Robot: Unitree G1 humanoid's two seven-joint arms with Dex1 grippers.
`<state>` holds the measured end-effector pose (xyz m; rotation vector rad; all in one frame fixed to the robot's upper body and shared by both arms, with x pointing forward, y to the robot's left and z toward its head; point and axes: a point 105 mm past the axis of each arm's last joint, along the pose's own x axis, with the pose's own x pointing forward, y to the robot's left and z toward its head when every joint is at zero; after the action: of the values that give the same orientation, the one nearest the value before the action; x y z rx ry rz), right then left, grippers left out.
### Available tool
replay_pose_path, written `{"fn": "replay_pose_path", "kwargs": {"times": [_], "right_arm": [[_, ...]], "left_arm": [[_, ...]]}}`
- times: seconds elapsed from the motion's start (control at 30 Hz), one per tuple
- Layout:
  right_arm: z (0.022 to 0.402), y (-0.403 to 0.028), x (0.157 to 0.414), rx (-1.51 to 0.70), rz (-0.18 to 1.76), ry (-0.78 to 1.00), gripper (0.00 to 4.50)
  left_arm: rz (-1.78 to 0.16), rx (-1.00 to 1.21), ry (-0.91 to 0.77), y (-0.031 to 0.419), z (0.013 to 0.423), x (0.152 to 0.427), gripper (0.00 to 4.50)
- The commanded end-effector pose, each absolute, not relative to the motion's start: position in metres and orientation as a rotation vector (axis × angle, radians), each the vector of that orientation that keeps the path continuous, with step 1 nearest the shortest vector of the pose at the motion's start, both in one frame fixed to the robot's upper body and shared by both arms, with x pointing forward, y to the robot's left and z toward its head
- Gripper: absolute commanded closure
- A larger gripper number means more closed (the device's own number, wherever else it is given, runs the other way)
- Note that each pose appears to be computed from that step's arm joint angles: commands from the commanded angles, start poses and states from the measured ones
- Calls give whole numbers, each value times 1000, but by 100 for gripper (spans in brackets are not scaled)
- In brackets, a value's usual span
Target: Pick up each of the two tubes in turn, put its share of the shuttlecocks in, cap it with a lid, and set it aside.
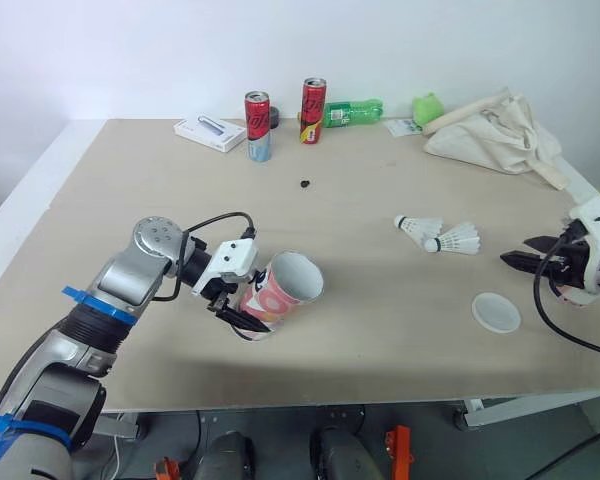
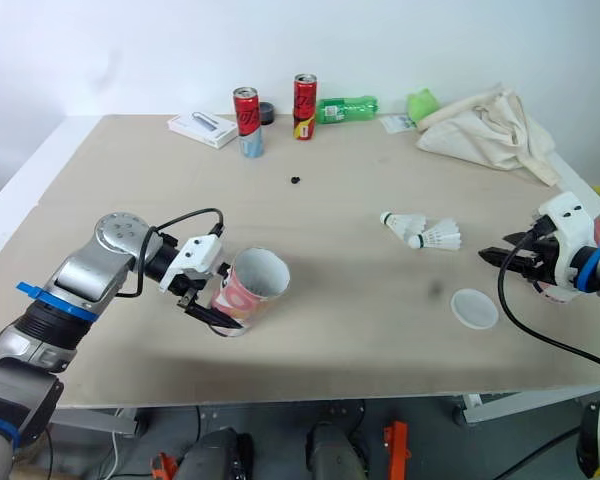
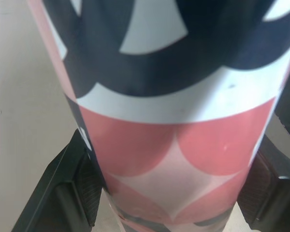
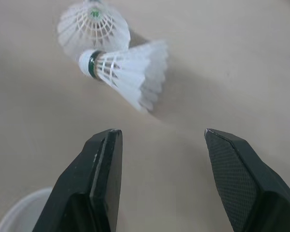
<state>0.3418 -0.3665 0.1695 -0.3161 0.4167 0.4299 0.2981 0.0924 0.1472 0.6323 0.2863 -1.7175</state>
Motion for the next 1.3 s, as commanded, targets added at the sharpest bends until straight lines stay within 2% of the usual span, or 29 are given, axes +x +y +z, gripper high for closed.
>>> {"fn": "replay_pose_path", "kwargs": {"times": [0.03, 0.77, 0.93, 1.1, 1.3], "right_arm": [[174, -362, 347, -314, 462, 402, 155], [166, -325, 373, -301, 566, 373, 155], [164, -326, 372, -301, 573, 385, 155], [168, -327, 361, -293, 641, 411, 155], [177, -337, 363, -322, 590, 401, 155]], "left_arm": [[-1697, 630, 272, 95, 152, 296, 128], [-1674, 606, 283, 97, 152, 292, 128], [-1666, 604, 288, 98, 152, 292, 128], [-1660, 598, 293, 100, 152, 292, 128], [-1658, 594, 298, 100, 152, 291, 128]]}}
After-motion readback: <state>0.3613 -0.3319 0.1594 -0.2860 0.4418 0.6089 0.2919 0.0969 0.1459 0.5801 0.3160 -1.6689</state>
